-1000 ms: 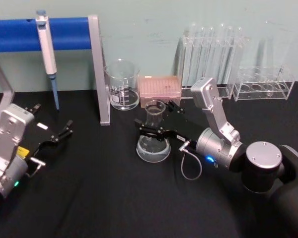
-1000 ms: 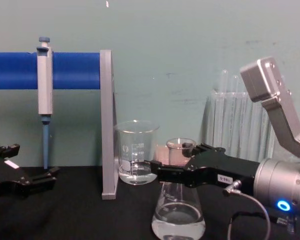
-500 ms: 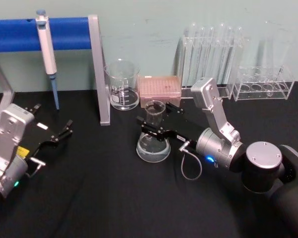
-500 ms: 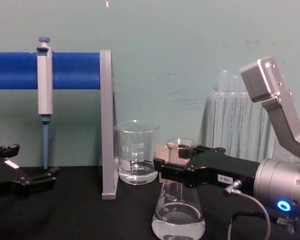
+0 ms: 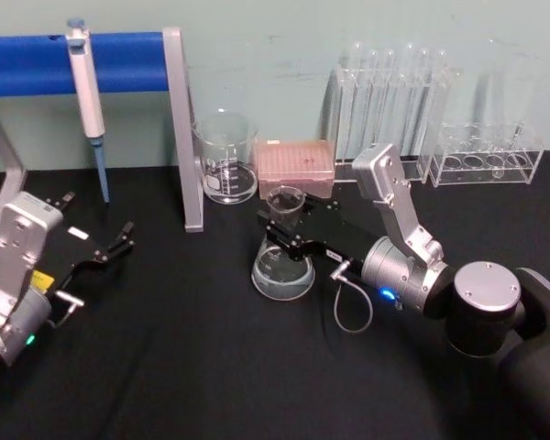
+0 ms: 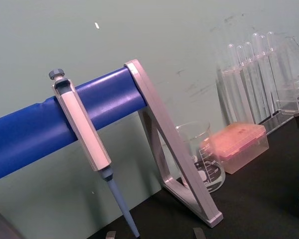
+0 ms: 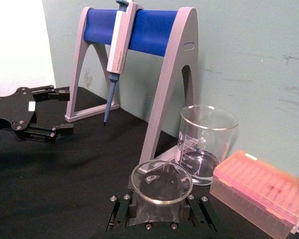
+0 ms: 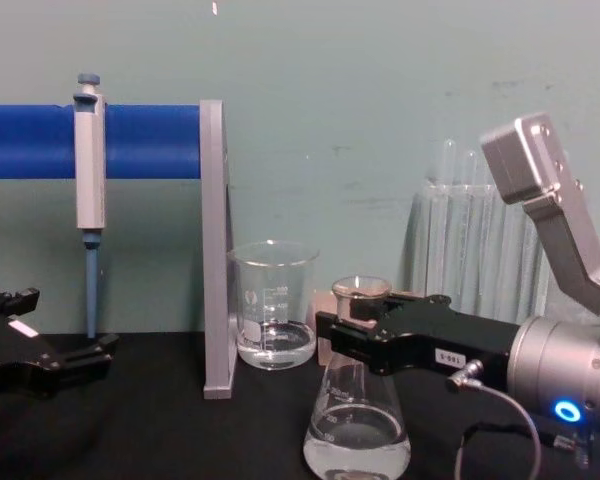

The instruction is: Grasp the erlenmeyer flask with one hand, shake it three times, then place it back.

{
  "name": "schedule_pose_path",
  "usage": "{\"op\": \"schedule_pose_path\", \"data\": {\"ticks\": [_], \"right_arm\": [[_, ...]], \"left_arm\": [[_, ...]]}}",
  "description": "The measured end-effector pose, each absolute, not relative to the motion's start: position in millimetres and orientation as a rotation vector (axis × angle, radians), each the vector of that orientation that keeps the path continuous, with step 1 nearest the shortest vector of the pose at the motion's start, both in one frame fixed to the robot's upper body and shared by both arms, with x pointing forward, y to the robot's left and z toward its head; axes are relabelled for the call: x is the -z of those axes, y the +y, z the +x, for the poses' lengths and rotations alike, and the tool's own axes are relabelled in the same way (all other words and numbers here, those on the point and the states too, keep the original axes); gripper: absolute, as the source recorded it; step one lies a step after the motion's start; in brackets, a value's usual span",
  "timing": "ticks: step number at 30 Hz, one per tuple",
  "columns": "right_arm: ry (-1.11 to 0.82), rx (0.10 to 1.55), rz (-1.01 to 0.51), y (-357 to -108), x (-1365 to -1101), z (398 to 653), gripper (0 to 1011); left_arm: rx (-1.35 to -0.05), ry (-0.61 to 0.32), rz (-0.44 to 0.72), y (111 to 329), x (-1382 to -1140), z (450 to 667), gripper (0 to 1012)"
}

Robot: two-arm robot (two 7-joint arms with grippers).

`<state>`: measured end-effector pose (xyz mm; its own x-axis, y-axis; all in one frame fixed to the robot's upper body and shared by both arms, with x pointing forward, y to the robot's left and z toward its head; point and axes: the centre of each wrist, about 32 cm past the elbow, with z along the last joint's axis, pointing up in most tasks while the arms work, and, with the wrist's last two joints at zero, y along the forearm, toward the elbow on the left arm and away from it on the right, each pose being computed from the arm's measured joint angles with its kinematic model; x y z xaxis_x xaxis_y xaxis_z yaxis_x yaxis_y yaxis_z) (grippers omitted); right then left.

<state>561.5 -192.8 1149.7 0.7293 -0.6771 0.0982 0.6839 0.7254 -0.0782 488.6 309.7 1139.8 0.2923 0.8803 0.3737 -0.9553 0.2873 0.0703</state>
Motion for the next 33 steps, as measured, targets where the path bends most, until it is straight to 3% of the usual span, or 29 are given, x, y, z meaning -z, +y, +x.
{"op": "schedule_pose_path", "data": {"ticks": [11, 33], "right_arm": [[-0.072, 0.762, -0.089, -197, -1158, 557, 451], [-0.113, 0.832, -0.035, -219, -1222, 526, 451]], "left_arm": [[-1.248, -0.285, 0.304, 310, -1140, 489, 1001], [-1.248, -0.285, 0.305, 310, -1140, 489, 1001]]}}
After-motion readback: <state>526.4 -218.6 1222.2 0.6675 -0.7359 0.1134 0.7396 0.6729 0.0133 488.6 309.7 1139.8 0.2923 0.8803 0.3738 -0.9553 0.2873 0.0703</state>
